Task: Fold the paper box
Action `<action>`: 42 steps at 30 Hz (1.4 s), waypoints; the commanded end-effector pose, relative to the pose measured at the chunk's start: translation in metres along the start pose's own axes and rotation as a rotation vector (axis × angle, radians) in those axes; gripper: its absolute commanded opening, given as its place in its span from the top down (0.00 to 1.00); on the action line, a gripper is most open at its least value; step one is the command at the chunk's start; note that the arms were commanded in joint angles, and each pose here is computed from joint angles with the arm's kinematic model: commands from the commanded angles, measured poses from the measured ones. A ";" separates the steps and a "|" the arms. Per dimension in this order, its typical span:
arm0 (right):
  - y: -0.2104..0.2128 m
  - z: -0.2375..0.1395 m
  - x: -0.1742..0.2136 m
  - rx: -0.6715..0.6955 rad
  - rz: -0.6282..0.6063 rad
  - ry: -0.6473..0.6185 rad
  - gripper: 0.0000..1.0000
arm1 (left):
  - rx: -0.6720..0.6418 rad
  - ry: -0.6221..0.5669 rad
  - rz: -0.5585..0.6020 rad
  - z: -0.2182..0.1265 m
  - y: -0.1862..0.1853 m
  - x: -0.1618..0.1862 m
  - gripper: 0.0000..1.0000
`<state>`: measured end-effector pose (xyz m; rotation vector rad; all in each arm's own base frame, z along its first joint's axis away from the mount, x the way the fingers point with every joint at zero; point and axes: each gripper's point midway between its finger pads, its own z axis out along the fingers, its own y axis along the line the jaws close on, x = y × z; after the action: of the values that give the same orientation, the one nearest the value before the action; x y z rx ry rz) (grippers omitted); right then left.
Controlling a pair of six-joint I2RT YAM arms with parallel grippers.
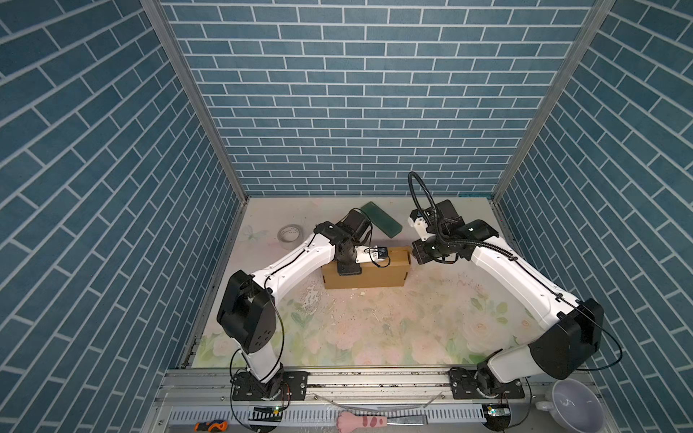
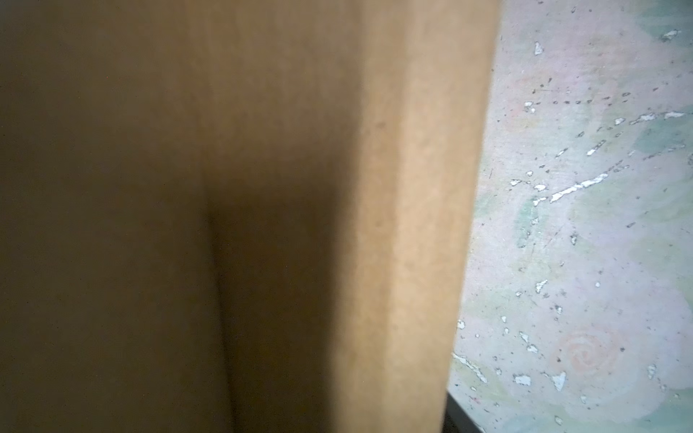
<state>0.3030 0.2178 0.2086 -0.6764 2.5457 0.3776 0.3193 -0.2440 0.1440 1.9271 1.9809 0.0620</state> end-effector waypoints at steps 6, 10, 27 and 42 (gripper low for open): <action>0.008 -0.003 -0.007 -0.023 0.009 -0.009 0.84 | 0.074 0.026 0.001 0.020 -0.013 0.007 0.38; -0.011 0.005 0.005 0.075 -0.013 0.028 0.81 | 0.071 0.023 0.002 0.019 -0.012 0.006 0.38; 0.006 0.004 -0.010 -0.018 0.015 0.005 0.93 | 0.077 0.027 0.001 0.021 -0.014 0.007 0.40; 0.036 -0.003 -0.024 -0.211 0.181 -0.007 1.00 | 0.078 0.015 -0.003 0.020 -0.014 0.005 0.41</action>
<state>0.3025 0.2300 0.2010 -0.5290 2.6472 0.5171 0.3196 -0.2447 0.1434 1.9296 1.9771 0.0541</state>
